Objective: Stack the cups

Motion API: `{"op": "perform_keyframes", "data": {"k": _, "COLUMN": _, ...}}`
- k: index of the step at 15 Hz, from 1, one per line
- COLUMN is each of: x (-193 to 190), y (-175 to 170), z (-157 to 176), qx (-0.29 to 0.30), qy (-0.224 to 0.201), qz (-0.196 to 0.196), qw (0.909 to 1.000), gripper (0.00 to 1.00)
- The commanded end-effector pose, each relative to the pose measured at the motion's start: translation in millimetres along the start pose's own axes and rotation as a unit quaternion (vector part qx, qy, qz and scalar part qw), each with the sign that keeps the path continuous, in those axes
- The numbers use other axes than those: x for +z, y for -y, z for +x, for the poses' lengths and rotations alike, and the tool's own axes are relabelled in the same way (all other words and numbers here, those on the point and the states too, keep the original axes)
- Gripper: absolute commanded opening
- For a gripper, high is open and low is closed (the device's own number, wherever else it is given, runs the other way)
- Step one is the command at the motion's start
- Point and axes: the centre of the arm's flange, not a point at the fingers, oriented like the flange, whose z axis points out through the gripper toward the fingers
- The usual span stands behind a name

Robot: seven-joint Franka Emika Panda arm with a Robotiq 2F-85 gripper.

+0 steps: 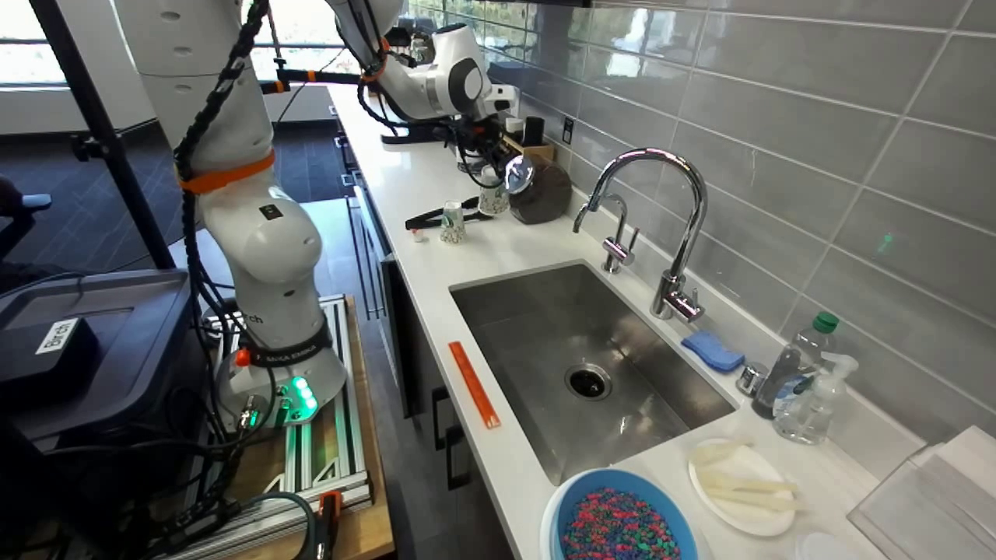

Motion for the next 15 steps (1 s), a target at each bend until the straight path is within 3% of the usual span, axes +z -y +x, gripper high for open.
{"op": "perform_keyframes", "data": {"k": 1, "x": -22, "y": 19, "z": -13, "qx": -0.042, "qy": 0.012, "qz": -0.001, "qw": 0.9991, "gripper": 0.01}}
{"op": "perform_keyframes", "data": {"k": 9, "x": -32, "y": 68, "z": -20, "qx": -0.145, "qy": 0.032, "qz": 0.010, "qw": 0.9889, "gripper": 0.01}}
{"op": "perform_keyframes", "data": {"k": 15, "x": -27, "y": 79, "z": -11, "qx": -0.190, "qy": 0.029, "qz": 0.031, "qw": 0.9809, "gripper": 0.01}}
